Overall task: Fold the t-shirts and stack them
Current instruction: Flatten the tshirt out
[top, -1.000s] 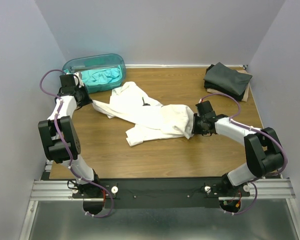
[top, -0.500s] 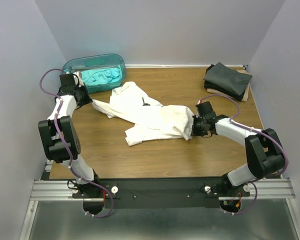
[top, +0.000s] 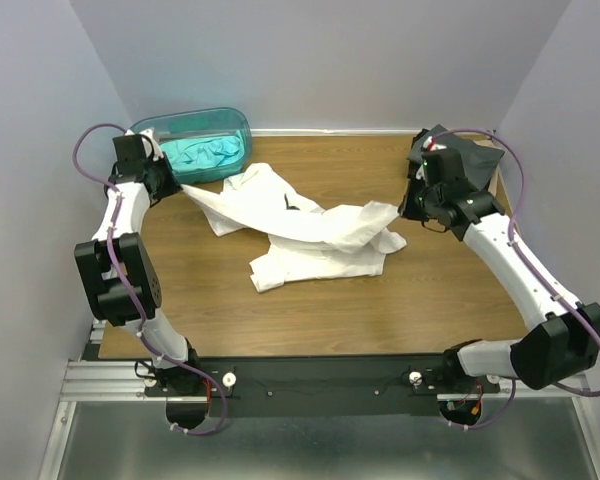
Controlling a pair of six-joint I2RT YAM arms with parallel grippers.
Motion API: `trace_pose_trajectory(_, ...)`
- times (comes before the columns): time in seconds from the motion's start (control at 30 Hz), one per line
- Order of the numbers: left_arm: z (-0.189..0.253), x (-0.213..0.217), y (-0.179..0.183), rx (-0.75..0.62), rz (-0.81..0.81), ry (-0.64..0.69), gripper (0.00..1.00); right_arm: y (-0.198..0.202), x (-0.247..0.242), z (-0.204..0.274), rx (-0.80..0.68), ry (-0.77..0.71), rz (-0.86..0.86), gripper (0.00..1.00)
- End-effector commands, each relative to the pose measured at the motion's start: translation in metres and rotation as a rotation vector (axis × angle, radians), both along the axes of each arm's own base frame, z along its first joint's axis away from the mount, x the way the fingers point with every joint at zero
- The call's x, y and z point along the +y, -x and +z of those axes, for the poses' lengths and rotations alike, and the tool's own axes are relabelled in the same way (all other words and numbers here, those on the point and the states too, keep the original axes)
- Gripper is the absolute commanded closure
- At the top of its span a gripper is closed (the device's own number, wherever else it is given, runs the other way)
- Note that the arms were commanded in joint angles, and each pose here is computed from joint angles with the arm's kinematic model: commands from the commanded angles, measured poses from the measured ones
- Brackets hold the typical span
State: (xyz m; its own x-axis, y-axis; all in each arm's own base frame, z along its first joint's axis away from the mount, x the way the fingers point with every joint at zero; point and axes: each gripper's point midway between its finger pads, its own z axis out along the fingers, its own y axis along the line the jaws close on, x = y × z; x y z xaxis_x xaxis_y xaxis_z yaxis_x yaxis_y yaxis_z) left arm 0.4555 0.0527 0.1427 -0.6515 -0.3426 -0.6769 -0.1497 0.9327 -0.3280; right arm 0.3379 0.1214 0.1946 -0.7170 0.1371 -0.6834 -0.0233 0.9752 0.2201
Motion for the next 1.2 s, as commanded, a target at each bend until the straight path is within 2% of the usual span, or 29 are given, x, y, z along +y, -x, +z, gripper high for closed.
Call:
trace_pose_trajectory(0.0, 0.062, -0.002, -0.019, -0.147, -0.021, 0.018, 1.0, 0.002, -0.02, 0.029, -0.018, 0.076, -0.034, 1.0)
trace_pose_trajectory(0.27, 0.187, -0.011, -0.027, -0.43, -0.036, 0.033, 1.0, -0.027, -0.044, 0.135, -0.269, 0.136, -0.116, 1.0)
trace_pose_trajectory(0.47, 0.308, -0.03, -0.007, -0.717, -0.069, 0.082, 1.0, -0.045, -0.065, 0.244, -0.543, 0.184, -0.211, 1.0)
trace_pose_trajectory(0.6, 0.364, -0.041, 0.01, -0.838, -0.12, 0.091, 1.0, -0.047, -0.072, 0.308, -0.719, 0.176, -0.251, 1.0)
trace_pose_trajectory(0.73, 0.421, -0.052, 0.045, -0.97, -0.145, 0.058, 1.0, -0.03, -0.078, 0.377, -0.91, 0.136, -0.272, 1.0)
trace_pose_trajectory(0.9, 0.49, -0.06, 0.117, -1.182, -0.119, -0.025, 1.0, 0.016, -0.087, 0.454, -1.161, 0.097, -0.26, 1.0)
trace_pose_trajectory(1.0, 0.515, -0.061, 0.152, -1.263, -0.081, -0.069, 1.0, 0.046, -0.091, 0.489, -1.278, 0.071, -0.247, 1.0)
trace_pose_trajectory(1.17, 0.538, -0.064, 0.187, -1.339, -0.048, -0.081, 1.0, 0.084, -0.097, 0.527, -1.41, 0.039, -0.242, 1.0)
